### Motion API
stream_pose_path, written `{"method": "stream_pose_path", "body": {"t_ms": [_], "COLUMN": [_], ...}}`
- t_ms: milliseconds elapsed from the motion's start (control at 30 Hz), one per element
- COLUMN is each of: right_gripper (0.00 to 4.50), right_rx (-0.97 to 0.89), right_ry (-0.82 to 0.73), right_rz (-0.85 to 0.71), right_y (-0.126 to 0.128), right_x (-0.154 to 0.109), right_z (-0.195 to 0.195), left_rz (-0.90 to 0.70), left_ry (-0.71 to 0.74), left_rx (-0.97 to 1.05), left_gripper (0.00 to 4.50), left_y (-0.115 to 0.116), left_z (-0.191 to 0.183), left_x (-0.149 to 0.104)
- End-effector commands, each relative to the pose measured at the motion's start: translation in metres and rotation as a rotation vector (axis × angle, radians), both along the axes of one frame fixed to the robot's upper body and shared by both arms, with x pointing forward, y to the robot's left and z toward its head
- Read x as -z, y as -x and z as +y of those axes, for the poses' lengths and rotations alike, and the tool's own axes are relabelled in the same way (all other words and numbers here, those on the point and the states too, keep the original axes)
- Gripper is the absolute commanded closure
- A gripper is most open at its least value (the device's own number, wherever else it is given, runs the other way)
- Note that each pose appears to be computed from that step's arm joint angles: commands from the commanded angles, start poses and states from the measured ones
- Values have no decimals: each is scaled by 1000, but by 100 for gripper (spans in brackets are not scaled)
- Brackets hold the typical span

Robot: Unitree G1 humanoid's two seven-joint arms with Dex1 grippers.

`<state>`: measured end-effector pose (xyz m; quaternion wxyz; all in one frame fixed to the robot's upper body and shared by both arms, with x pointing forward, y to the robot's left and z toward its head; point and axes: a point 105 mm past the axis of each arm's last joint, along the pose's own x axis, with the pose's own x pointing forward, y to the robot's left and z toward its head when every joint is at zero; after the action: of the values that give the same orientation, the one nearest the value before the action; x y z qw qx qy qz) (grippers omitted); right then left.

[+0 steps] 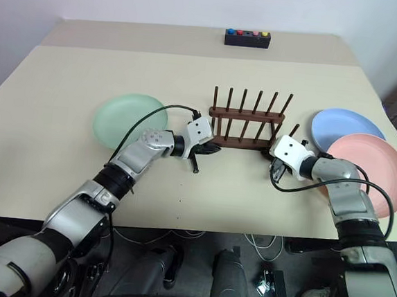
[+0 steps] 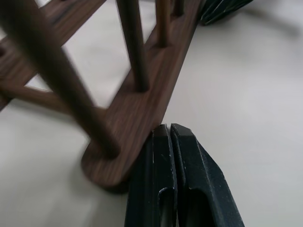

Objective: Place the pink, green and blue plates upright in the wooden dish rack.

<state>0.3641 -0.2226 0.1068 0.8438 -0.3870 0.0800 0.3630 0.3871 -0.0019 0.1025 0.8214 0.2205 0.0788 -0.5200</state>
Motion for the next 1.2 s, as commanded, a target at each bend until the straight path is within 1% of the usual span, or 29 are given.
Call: {"method": "stream_pose_path", "body": {"t_ms": [33,200,300,367,533,667,733,867,967,1067,1167,1200], "right_gripper": [446,446,446,446,446,446,446,446,446,446,446,446], "right_rx": [3,-3,23,36,88,119,128,98,72,6,-27,-42], "right_ry": [53,59,85,88,91,89,50,-6,-185,-298,-431,-479], "right_rz": [-92,-151,-222,-253,-341,-402,-406,-385,-344,-343,-334,-308], "right_y": [-18,-39,-57,-64,-78,-83,-84,-80,-74,-54,-24,-12], "right_x": [-8,-16,-29,-36,-54,-64,-66,-65,-74,-87,-105,-109], "right_z": [2,14,21,24,26,26,28,32,34,27,21,19], "left_rz": [-70,-112,-139,-156,-196,-224,-230,-227,-192,-124,-99,-68], "left_ry": [16,6,18,14,29,52,57,81,139,225,279,311], "left_rx": [-32,-95,-152,-172,-234,-260,-263,-256,-219,-136,-98,-91], "left_gripper": [444,444,444,444,444,444,444,444,444,444,444,444], "left_y": [-17,-35,-48,-53,-64,-68,-68,-68,-64,-52,-33,-24], "left_z": [3,12,21,25,35,38,39,41,41,50,68,75], "left_x": [-18,-28,-42,-48,-63,-72,-74,-77,-83,-93,-101,-103]}}
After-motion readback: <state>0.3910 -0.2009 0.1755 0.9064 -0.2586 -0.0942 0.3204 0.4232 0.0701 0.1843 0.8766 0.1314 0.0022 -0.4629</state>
